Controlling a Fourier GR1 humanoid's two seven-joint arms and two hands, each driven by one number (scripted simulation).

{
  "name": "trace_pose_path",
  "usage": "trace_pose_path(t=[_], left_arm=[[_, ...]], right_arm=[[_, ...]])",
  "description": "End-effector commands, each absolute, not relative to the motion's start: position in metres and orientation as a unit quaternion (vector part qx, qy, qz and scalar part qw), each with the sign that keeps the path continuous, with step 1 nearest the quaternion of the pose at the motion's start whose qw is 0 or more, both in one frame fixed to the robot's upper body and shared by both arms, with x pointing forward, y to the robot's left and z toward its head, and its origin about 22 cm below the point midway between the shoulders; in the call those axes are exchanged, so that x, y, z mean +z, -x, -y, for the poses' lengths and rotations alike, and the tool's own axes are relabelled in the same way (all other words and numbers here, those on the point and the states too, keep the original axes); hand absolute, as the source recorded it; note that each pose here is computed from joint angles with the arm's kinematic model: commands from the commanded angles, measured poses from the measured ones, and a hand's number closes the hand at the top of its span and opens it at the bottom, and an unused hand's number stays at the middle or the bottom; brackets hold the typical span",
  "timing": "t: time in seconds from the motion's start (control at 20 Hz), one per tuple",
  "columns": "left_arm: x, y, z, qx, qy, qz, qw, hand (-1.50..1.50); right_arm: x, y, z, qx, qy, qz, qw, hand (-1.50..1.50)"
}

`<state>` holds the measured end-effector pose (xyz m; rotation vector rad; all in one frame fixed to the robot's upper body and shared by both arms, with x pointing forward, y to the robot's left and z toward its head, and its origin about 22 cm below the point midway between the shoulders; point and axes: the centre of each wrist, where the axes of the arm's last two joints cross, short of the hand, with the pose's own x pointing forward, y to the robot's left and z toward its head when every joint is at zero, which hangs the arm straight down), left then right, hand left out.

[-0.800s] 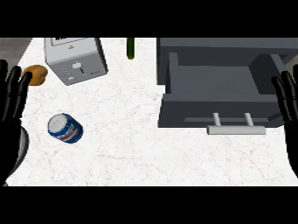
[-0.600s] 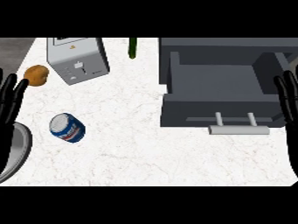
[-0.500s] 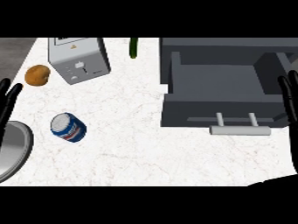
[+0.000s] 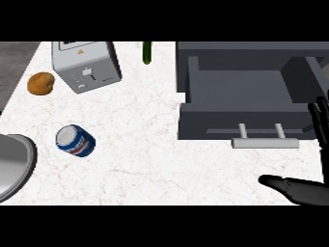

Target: Pick up the can, place it into the drawer and close the drawer

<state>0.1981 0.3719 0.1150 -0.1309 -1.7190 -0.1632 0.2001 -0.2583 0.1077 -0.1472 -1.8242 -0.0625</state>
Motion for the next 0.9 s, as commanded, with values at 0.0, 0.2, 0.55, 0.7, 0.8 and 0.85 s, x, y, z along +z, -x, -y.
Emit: trace_pose_path(t=[0.0,0.2,0.55,0.7,0.8,0.85], left_arm=[[0.124,-0.19,-0.391,-0.07,0.061,0.743,0.663,-1.5],[0.13,-0.236,-0.389,-0.073,0.066,0.742,0.663,-1.5],[0.099,-0.214,-0.372,-0.075,0.079,0.725,0.681,-1.5],[0.074,-0.22,-0.373,-0.076,0.076,0.721,0.684,-1.5],[0.075,-0.226,-0.353,-0.076,0.065,0.715,0.692,-1.5],[0.056,-0.209,-0.365,-0.089,0.072,0.707,0.698,-1.5]], right_arm=[[0.098,-0.195,0.264,-0.03,0.073,0.783,0.617,-1.5],[0.109,-0.209,0.272,-0.028,0.071,0.778,0.623,-1.5],[0.099,-0.196,0.285,-0.031,0.073,0.791,0.607,-1.5],[0.1,-0.197,0.286,-0.035,0.075,0.787,0.612,-1.5],[0.098,-0.199,0.27,-0.026,0.082,0.783,0.616,-1.5],[0.108,-0.182,0.285,-0.027,0.08,0.79,0.607,-1.5]])
